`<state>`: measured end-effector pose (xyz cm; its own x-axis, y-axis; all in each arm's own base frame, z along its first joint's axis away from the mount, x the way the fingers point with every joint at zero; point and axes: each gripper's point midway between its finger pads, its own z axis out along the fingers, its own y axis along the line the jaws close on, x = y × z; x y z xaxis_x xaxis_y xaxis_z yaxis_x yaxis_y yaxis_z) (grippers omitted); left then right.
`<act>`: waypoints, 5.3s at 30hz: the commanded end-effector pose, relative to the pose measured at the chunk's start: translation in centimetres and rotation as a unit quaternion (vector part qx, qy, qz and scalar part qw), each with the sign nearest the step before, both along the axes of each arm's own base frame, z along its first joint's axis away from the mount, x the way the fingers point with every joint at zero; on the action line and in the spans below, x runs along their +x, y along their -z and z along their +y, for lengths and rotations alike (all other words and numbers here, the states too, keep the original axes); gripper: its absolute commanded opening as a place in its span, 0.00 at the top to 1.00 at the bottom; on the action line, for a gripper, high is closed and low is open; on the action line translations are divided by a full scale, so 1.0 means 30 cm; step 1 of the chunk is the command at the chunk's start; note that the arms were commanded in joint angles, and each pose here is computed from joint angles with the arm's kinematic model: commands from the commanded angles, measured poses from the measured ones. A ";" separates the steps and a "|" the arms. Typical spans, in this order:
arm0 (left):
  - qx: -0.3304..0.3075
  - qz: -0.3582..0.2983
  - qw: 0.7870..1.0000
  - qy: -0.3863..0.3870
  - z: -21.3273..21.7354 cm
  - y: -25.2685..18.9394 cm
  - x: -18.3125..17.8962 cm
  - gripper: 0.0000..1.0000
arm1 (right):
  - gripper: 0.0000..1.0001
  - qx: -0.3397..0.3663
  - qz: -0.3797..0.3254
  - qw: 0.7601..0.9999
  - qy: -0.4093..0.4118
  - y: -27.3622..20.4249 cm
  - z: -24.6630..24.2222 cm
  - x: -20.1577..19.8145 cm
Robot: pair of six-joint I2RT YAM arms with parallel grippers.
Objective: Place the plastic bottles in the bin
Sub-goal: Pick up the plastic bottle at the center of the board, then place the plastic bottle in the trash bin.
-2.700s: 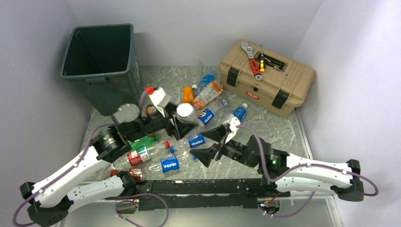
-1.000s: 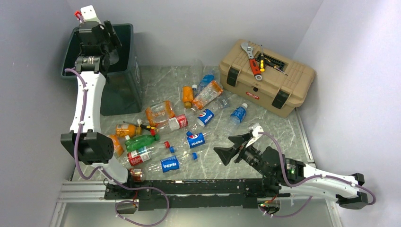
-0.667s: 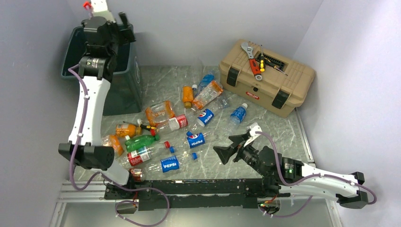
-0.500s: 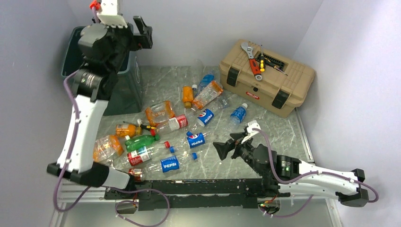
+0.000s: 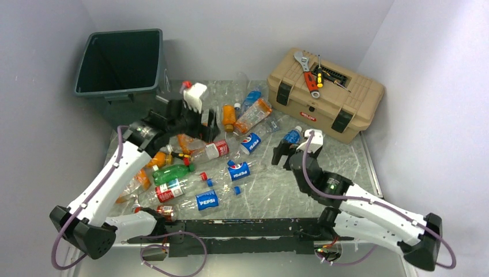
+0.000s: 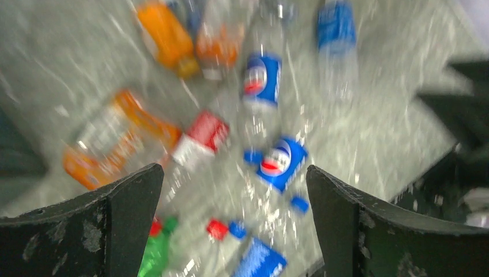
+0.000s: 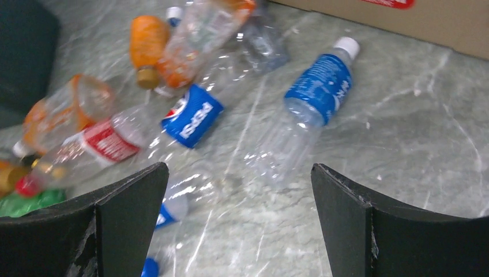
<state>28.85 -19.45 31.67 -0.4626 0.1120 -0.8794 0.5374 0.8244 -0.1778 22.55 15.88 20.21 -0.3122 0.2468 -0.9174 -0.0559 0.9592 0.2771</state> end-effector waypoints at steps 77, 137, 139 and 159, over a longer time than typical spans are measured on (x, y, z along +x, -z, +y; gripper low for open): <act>-0.308 -0.132 0.935 0.120 -0.092 -0.156 -0.279 0.01 | 0.68 0.218 -0.147 0.841 -0.472 -0.186 0.303 -0.304; -0.215 -0.153 0.947 0.181 -0.221 -0.251 -0.296 1.00 | 0.00 0.126 -0.036 0.933 -0.335 -0.127 0.271 -0.178; -0.182 -0.205 0.951 0.142 -0.147 -0.351 -0.277 1.00 | 0.00 0.114 -0.022 0.953 -0.280 -0.126 0.208 -0.148; 0.046 -0.386 0.879 -0.275 0.356 -0.860 0.028 1.00 | 0.00 0.128 0.000 0.968 -0.214 0.064 0.121 -0.141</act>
<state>29.76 -12.38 52.02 0.1699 0.1497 -0.9740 0.1548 0.9721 0.1764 17.97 19.84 18.49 -0.4410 0.2868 -0.8505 -0.4617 0.7401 0.4890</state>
